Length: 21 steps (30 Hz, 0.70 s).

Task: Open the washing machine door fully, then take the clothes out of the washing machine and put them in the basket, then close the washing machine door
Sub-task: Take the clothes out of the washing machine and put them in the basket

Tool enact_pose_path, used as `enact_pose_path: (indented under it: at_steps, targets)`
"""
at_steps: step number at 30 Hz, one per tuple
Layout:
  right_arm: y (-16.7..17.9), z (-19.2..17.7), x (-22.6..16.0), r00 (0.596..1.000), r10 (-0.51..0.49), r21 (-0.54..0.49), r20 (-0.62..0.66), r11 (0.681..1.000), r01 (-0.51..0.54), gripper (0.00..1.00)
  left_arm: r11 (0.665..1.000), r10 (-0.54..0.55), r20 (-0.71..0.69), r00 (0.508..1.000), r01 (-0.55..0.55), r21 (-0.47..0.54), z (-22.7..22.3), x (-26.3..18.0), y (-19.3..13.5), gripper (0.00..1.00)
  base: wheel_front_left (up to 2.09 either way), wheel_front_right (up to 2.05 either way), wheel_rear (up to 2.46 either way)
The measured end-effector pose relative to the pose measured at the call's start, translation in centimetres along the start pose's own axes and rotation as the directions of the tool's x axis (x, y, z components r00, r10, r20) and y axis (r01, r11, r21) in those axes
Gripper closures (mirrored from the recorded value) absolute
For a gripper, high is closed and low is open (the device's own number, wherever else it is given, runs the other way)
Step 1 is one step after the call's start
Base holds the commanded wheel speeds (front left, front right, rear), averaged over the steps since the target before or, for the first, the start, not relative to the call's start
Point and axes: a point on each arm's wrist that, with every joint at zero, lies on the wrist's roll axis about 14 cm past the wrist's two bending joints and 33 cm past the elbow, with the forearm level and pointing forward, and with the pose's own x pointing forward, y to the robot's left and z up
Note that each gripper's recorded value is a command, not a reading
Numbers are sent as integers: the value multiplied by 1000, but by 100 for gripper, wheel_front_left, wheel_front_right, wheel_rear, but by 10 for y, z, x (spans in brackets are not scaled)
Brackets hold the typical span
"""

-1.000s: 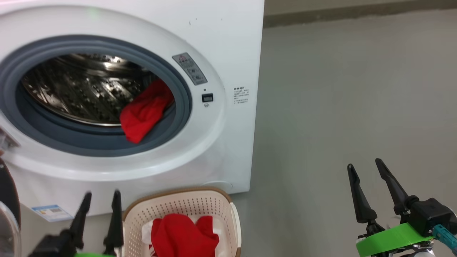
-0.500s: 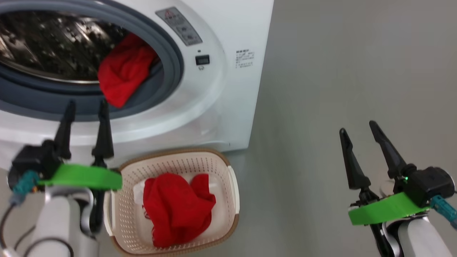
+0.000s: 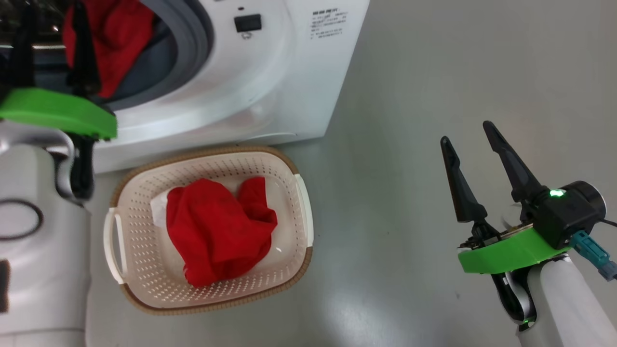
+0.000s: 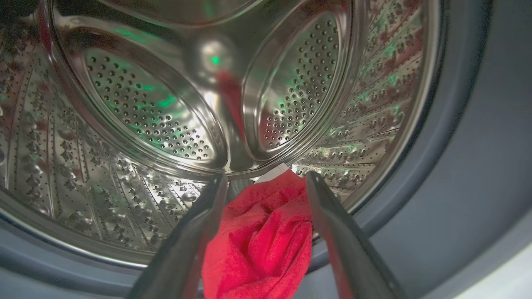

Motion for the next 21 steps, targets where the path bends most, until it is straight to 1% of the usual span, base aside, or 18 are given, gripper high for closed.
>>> enact_pose_path:
  at_steps: [3,5,7,10,14,17,21]
  targets:
    - [-2,-15,1,999,0,1,-39,1000,0,0,1000,12,-60,998,-13,-25,-20,15,3,0,0,0,0]
    - [-3,-22,-2,998,-2,1,-60,1000,2,0,999,12,-124,992,-18,-42,-38,21,1,0,0,0,0]
    - [-7,-25,-4,997,-13,-5,-70,1000,12,0,999,7,-199,980,-18,-50,-55,25,-1,0,0,0,0]
    - [-9,-27,-8,996,-16,-9,-82,1000,15,0,998,8,-278,961,-26,-62,-67,31,-1,0,0,0,0]
    - [-10,-28,-12,996,-22,-14,-91,1000,21,0,999,23,-360,933,-29,-12,-76,35,8,0,0,0,0]
    - [-11,-27,-15,995,-26,-17,-92,1000,24,0,998,57,-448,892,-46,36,-89,30,17,0,0,0,0]
    - [-7,-26,-19,995,-17,-10,-94,1000,16,0,994,110,-531,840,-97,52,-102,19,27,0,0,0,0]
